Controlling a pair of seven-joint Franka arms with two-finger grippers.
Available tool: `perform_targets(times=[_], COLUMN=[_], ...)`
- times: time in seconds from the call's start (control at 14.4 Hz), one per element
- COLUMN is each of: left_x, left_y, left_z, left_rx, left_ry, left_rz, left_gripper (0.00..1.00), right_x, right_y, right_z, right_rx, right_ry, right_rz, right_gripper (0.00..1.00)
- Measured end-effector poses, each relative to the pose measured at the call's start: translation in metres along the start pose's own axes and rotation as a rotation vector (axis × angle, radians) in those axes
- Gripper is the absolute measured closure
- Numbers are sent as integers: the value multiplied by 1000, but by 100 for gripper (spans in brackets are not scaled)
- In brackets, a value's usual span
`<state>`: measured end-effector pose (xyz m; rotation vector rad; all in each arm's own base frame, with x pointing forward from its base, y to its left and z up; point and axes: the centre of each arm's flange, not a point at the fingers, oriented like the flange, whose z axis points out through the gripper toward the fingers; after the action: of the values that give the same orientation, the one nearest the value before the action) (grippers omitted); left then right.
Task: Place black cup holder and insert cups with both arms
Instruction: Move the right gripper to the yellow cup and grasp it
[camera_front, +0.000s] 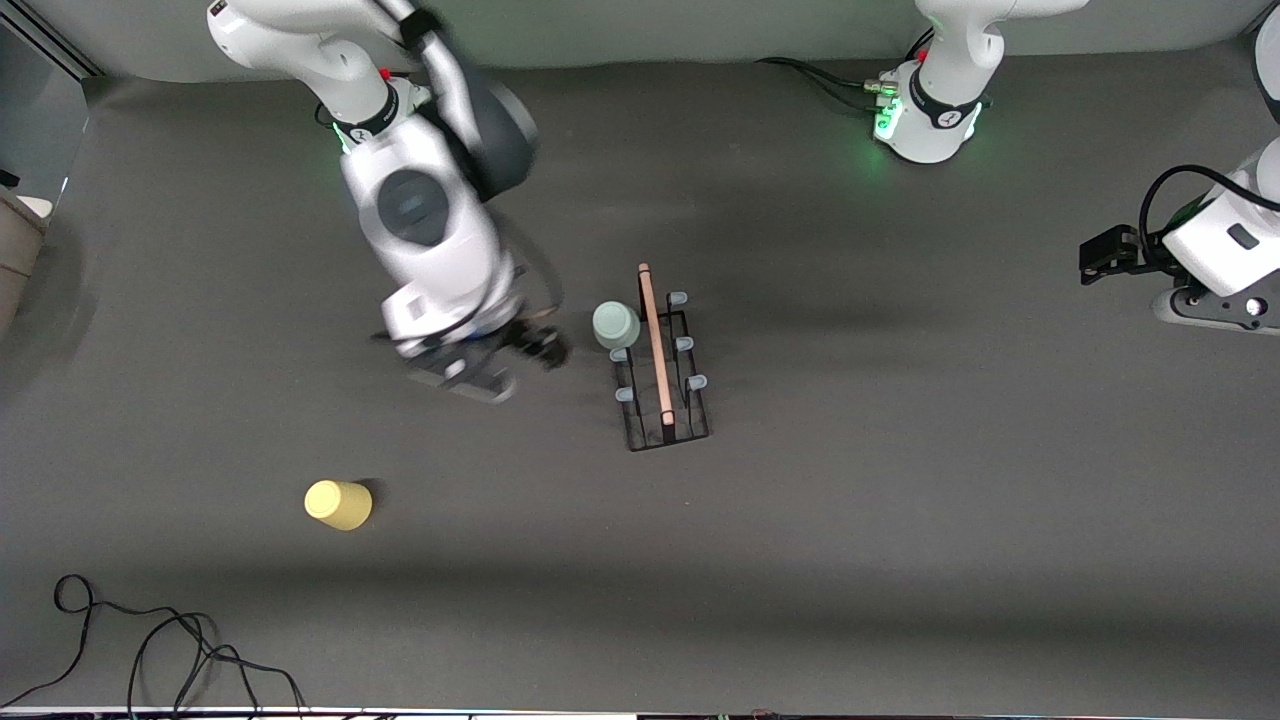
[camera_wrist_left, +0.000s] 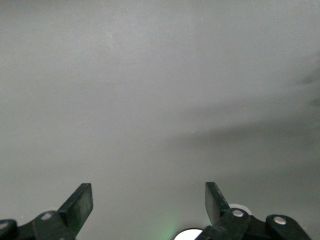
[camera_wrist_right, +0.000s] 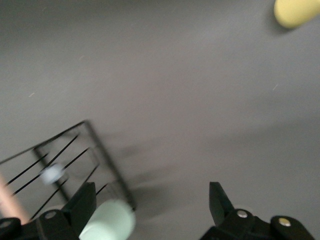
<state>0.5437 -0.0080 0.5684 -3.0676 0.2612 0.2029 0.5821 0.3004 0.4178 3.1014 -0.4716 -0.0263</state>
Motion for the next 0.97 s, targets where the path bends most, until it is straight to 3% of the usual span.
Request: perform_targets(times=[0.35,0.69,0.97], left_x=[0,0,0], left_y=[0,0,0], left_z=[0,0,0], left_rx=[0,0,-1], left_ry=[0,0,0], left_rz=[-1,-1,-1], left_gripper=[0,0,0], right_x=[120,155,171], right_y=[156,239,247], right_z=[34,87,123], right_rx=[-15,-4,-4], right_ry=[-24,32,106], right_rz=[-157,-271,-324], right_gripper=[0,0,0])
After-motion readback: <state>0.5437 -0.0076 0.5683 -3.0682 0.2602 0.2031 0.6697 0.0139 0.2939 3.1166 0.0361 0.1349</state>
